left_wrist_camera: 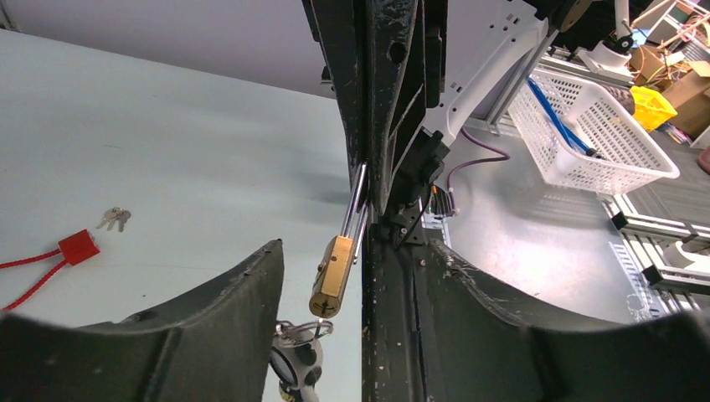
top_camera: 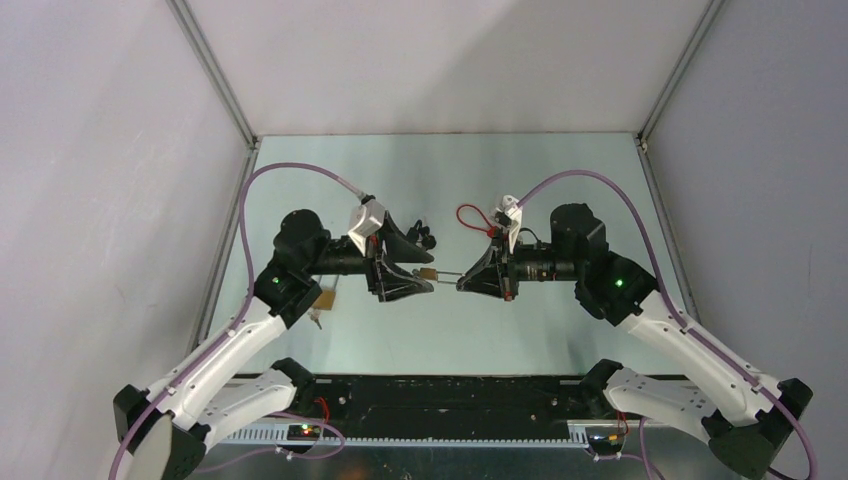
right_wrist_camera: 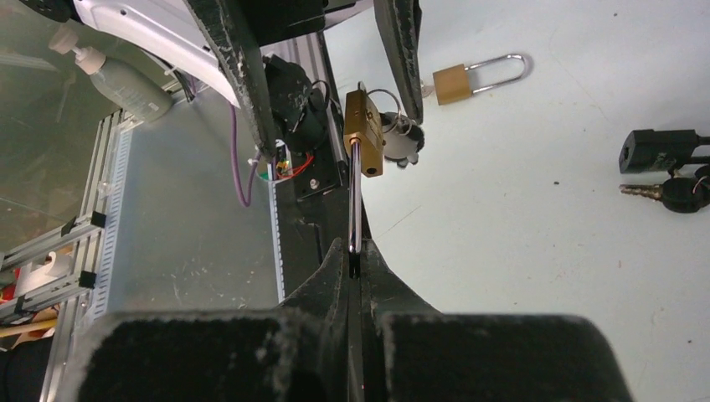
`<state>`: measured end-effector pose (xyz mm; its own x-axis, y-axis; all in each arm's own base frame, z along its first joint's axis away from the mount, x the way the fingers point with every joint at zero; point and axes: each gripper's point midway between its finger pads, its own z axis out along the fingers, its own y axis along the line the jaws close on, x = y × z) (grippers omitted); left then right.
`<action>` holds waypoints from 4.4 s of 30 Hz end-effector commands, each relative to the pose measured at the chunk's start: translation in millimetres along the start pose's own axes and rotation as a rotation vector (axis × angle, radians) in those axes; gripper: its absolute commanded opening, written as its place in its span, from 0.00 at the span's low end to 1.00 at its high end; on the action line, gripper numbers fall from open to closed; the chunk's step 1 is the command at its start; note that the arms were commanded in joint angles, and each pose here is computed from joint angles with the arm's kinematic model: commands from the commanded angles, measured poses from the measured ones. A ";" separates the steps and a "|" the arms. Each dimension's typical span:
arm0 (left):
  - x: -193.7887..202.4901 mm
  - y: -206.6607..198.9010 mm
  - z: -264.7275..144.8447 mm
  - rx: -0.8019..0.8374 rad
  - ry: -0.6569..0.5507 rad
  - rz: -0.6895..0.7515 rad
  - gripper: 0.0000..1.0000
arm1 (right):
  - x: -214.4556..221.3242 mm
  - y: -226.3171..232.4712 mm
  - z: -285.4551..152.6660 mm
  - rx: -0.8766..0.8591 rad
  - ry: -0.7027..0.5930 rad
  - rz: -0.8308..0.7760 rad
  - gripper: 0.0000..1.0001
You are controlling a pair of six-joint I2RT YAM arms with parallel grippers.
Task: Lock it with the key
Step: Lock the lock.
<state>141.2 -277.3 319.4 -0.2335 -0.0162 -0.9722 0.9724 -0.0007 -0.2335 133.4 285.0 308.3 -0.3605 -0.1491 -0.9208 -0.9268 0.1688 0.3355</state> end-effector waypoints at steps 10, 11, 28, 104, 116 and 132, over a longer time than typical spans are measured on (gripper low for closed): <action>7.3 -2.0 4.5 0.055 0.019 0.007 0.52 | -28.8 25.2 -6.8 -0.097 -0.046 -0.044 0.00; 8.1 -2.5 4.7 0.061 0.022 0.004 0.50 | -29.6 25.8 -7.0 -0.099 -0.046 -0.045 0.00; -0.1 -7.2 -0.7 0.029 -0.008 0.026 0.00 | -29.9 18.8 -9.2 -0.061 -0.051 -0.060 0.14; -74.9 1.2 25.2 -0.155 -0.183 -0.142 0.00 | -35.8 46.2 51.1 -0.145 -0.198 -0.082 0.00; -75.5 21.5 -14.5 -0.289 -0.248 -0.142 0.00 | -88.5 3.5 -28.7 0.051 -0.473 0.090 0.54; -57.5 -5.3 -4.5 -0.107 -0.164 -0.185 0.00 | -107.4 -13.9 -2.3 -0.029 -0.629 0.263 0.80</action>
<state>165.8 -272.0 363.6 -0.4390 -0.1857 -0.8791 0.8669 0.1697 -0.4688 185.7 291.1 373.5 -0.4671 0.3948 -0.7911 -0.8046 0.1811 0.5655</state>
